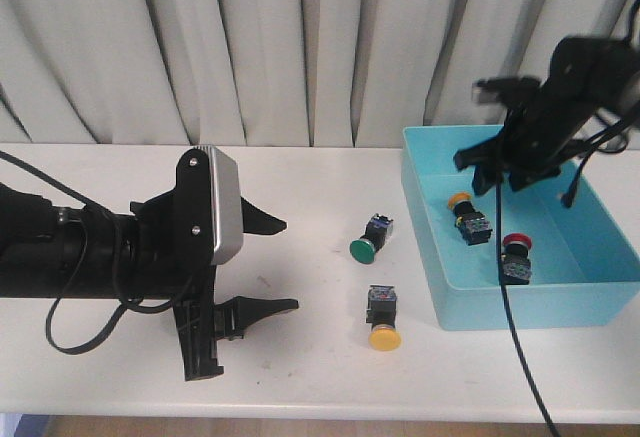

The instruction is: Pick red and yellow buttons and place in box

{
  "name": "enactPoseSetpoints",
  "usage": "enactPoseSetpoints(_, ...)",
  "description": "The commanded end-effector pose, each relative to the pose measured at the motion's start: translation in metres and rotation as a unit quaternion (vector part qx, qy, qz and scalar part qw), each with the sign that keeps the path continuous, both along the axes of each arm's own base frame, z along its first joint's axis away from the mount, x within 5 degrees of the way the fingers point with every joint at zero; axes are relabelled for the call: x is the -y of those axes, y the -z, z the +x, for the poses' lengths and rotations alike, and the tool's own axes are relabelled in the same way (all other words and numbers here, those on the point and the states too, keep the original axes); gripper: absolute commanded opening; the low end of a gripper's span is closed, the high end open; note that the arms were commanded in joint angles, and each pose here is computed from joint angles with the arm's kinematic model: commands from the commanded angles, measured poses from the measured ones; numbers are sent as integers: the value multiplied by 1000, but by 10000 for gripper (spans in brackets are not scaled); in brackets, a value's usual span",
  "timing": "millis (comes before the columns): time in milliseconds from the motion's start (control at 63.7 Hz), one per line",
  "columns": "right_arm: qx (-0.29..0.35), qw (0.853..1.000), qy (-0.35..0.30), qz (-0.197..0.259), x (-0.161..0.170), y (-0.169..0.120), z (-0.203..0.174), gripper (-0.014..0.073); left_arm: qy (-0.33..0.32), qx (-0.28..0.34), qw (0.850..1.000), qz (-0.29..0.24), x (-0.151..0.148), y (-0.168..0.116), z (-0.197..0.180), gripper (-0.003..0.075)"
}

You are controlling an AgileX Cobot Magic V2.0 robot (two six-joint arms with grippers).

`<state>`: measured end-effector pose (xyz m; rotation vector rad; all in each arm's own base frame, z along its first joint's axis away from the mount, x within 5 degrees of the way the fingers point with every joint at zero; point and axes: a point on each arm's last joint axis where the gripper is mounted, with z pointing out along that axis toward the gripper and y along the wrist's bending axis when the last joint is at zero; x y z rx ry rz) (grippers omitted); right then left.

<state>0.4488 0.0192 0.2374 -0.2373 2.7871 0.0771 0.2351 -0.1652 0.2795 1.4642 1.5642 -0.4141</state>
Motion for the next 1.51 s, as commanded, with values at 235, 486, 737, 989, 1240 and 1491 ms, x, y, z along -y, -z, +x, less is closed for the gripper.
enactPoseSetpoints(235,128,991,-21,17,-14,-118,-114,365,-12,10,999,-34,1,-18,-1,531)
enactPoseSetpoints(486,124,992,-29,26,-18,-114,-198,354,-12,10,999,-34,1,-18,-1,531)
enactPoseSetpoints(737,129,991,-25,26,-11,-86,-254,337,-11,10,999,-34,1,-18,-1,531)
enactPoseSetpoints(989,165,986,-23,28,-8,-74,-274,264,-24,-8,999,-46,1,-18,-1,437)
enactPoseSetpoints(1240,185,982,-21,29,-8,-76,-273,56,-61,-64,993,-75,1,-18,-1,159)
enactPoseSetpoints(1491,190,981,-20,30,-8,-77,-272,-7,-75,-87,990,-87,1,-18,-1,-8)
